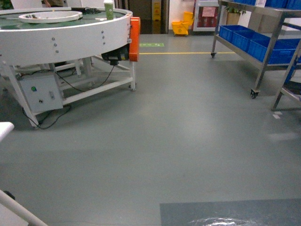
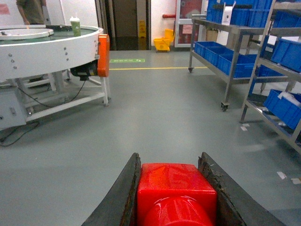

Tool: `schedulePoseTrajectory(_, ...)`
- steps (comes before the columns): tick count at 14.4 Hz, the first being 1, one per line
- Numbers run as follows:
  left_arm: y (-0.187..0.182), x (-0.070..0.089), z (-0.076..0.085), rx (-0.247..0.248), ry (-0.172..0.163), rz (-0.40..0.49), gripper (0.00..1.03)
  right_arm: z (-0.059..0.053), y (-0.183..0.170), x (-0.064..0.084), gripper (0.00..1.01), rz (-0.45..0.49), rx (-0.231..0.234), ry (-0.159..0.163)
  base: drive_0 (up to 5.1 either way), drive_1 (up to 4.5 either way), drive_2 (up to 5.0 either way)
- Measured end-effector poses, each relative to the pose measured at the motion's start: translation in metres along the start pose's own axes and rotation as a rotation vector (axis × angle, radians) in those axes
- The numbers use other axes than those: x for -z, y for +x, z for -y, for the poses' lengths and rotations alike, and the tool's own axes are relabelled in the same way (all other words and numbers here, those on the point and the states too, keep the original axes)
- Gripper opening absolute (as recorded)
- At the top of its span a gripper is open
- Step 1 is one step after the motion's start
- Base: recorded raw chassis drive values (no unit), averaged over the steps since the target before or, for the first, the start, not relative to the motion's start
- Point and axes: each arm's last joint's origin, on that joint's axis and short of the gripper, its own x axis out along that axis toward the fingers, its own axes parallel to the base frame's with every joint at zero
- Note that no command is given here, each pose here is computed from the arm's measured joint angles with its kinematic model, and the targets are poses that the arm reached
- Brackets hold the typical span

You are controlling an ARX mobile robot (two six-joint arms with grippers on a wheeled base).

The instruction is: Pick red block from blue box to shelf

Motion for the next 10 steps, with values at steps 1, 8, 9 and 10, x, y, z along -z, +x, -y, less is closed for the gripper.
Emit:
schedulePoseTrajectory(1,0.0,0.0002,0.0,-0.001,0.0,-0.002,0.98,0.0,0.0,-0.0002,0.28,0.002,0.0,0.0,-0.1,3.79,-4.1)
schedulePoseTrajectory(8,0.0,0.0003,0.0,-0.001,0.0,-0.003,0.98,0.0,0.0,-0.0001,0.28,0.001,0.0,0.0,0.0,3.92,-3.9)
schedulePoseTrajectory(9,0.0,0.0003,0.0,-0.001,0.0,-0.003,0.98,0.0,0.0,-0.0001,0.28,0.001,0.0,0.0,0.1,4.0,-3.8)
schedulePoseTrajectory(10,0.0,0.0003,0.0,-0.001,0.0,-0.003,0.98,0.0,0.0,-0.0001,0.28,0.002,0.0,0.0,0.1,4.0,-3.8)
